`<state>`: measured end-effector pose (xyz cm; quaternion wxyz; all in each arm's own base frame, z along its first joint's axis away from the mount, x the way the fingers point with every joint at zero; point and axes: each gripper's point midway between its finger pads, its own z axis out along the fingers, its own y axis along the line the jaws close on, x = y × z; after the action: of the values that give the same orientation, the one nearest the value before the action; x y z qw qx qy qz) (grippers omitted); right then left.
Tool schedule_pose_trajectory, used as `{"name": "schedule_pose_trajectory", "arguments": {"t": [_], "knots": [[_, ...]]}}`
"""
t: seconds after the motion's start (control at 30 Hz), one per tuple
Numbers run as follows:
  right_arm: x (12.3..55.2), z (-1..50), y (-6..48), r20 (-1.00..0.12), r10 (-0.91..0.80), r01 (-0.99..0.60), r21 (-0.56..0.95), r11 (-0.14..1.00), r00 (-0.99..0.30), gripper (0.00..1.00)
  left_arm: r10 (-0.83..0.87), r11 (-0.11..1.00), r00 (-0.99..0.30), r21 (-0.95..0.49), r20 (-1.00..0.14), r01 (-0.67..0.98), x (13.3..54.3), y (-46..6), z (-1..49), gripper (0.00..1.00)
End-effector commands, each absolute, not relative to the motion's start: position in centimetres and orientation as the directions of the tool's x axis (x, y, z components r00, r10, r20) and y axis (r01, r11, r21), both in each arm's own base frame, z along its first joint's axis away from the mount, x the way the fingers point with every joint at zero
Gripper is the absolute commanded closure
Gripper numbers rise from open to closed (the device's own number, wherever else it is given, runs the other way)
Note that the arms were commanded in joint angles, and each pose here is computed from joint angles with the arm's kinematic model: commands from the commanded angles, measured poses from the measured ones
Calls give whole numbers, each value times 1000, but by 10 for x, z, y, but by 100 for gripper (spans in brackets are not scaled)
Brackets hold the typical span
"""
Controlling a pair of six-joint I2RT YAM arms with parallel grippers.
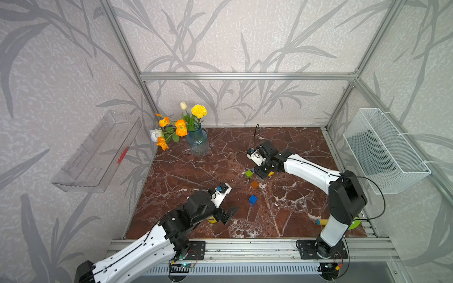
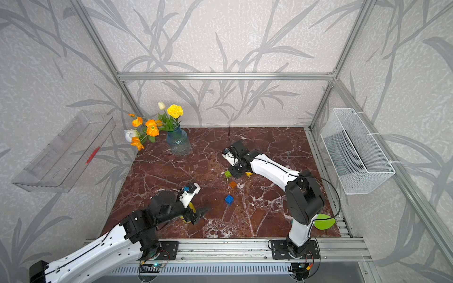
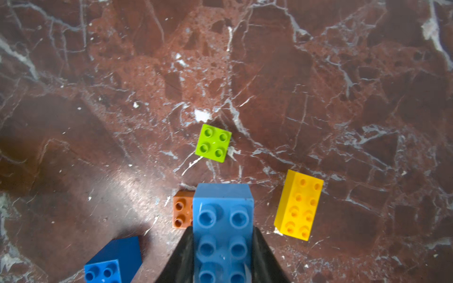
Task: Assemble the letter f with lego
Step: Pick up the lego brick from the center of the board, then assemble the lego brick with the lego brick.
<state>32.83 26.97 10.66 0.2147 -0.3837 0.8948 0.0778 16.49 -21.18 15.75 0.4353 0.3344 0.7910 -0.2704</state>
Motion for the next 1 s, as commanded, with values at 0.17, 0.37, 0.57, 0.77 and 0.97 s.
{"name": "schedule_pose_trajectory", "arguments": {"t": [0.17,0.37,0.57,0.77,0.97], "knots": [[271,114,272,-409,-695,-757,-19,654,-591,73,307,613,-391,-134,-868,779,160,-212,153,0],[246,109,272,-391,-711,-775,7,632,-584,73,276,613,-360,-126,-891,780,157,-207,160,0],[230,99,276,-386,-734,-800,20,599,-559,74,252,629,-347,-119,-903,768,157,-201,164,0],[223,94,281,-393,-749,-819,20,573,-534,74,269,626,-360,-122,-893,770,158,-204,161,1],[223,90,284,-383,-752,-820,25,571,-536,74,275,622,-366,-125,-889,773,158,-206,159,0]]}}
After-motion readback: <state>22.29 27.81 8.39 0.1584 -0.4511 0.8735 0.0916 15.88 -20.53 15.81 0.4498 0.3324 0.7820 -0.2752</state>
